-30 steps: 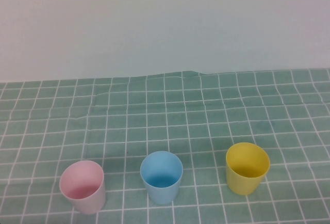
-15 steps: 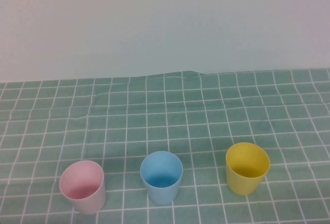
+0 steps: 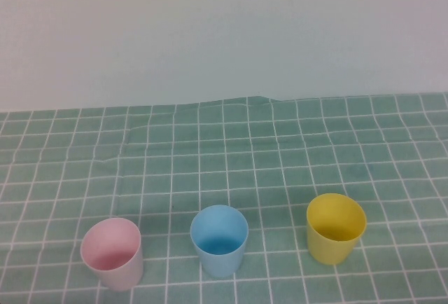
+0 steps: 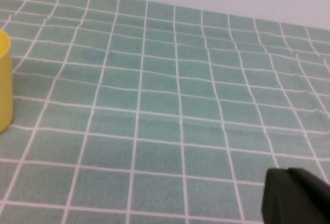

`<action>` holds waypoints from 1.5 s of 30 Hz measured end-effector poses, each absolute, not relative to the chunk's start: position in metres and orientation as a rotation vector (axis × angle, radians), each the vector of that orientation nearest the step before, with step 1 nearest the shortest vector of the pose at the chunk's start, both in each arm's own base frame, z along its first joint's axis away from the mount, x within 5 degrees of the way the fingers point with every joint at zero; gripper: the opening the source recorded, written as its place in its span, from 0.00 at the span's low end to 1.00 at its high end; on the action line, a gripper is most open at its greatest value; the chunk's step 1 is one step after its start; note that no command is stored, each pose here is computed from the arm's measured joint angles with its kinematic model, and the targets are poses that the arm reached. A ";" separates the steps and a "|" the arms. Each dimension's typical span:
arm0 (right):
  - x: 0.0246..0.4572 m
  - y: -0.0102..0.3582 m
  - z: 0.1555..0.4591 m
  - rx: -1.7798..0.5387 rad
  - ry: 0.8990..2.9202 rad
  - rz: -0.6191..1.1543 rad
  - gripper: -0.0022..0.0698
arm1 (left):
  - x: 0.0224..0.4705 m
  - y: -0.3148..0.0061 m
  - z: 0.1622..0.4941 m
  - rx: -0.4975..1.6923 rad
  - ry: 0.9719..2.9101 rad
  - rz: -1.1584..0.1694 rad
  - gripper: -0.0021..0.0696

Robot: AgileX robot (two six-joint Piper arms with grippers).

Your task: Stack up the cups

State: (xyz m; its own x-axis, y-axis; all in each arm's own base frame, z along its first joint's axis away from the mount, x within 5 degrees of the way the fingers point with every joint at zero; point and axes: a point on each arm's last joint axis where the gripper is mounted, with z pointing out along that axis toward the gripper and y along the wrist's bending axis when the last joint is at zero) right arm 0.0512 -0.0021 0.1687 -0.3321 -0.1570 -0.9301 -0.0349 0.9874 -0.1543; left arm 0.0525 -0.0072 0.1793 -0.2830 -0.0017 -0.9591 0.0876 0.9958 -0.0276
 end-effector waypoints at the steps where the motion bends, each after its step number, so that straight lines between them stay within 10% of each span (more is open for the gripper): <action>1: 0.051 -0.002 0.169 -0.138 1.908 -0.124 0.03 | 0.052 -0.007 0.179 0.062 1.856 -0.087 0.03; 30: 0.054 0.000 0.219 -0.026 1.328 -0.030 0.03 | 0.056 0.000 0.217 -0.170 1.427 -0.223 0.03; 45: 0.055 0.002 0.298 -0.109 1.695 -0.053 0.03 | 0.036 -0.011 0.326 0.067 1.582 -0.150 0.03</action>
